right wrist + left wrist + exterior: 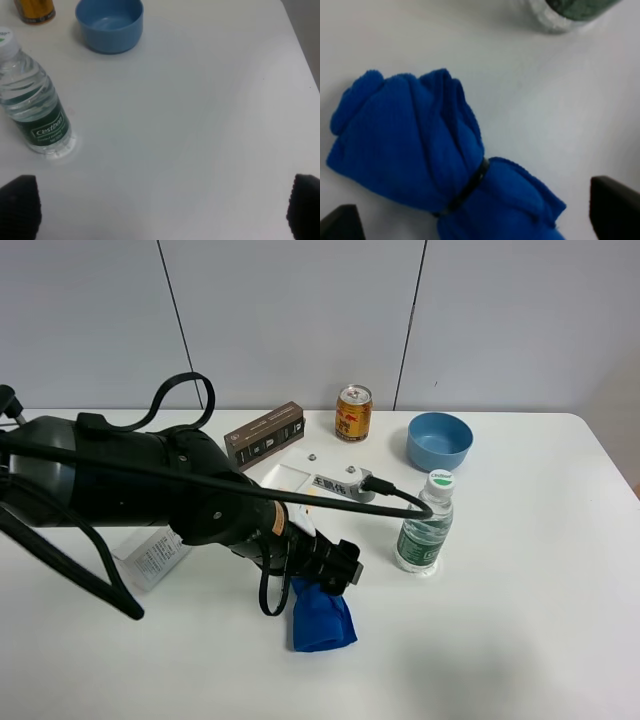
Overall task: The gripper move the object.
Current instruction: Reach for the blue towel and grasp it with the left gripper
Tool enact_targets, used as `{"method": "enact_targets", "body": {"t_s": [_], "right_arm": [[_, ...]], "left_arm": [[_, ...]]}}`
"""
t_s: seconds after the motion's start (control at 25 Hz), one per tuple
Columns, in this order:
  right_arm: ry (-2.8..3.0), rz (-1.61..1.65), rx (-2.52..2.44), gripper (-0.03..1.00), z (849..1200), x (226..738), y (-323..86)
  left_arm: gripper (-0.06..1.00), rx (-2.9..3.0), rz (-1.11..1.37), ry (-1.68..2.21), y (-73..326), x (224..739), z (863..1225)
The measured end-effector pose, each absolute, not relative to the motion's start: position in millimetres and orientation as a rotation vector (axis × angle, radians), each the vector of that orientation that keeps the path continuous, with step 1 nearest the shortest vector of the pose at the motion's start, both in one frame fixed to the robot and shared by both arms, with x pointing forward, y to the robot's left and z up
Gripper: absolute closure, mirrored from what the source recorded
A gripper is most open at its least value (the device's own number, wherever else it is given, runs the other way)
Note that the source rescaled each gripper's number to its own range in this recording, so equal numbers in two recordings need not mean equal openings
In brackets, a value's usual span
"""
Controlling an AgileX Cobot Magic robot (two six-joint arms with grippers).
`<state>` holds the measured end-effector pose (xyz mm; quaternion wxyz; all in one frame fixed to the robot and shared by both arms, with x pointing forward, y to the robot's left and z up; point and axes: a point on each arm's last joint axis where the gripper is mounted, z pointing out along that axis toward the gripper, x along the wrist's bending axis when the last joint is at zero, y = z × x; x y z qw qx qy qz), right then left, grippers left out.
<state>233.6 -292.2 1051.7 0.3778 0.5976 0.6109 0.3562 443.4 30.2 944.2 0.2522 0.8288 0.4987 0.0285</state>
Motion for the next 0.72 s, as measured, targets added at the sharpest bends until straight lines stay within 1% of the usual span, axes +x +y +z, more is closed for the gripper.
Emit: {"method": "enact_targets", "body": {"t_s": [0.28,0.44,0.56,0.72], "right_arm": [[1.562,0.910,1.528,-0.03,1051.7,233.6,-292.2],[1.562,0.910,1.528,-0.03,1051.7,233.6,-292.2],[1.562,0.910,1.528,-0.03,1051.7,233.6,-292.2],[1.562,0.910,1.528,-0.03,1051.7,233.6,-292.2]], "left_arm": [[0.08,2.083,-0.015,1.581,22.6,447.6,925.6],[0.08,2.028,-0.041,1.660,22.2,447.8,922.7],[0.08,1.926,-0.067,1.769,24.8,452.7,921.9],[0.08,1.907,-0.043,1.837,31.5,460.8,913.0]]}}
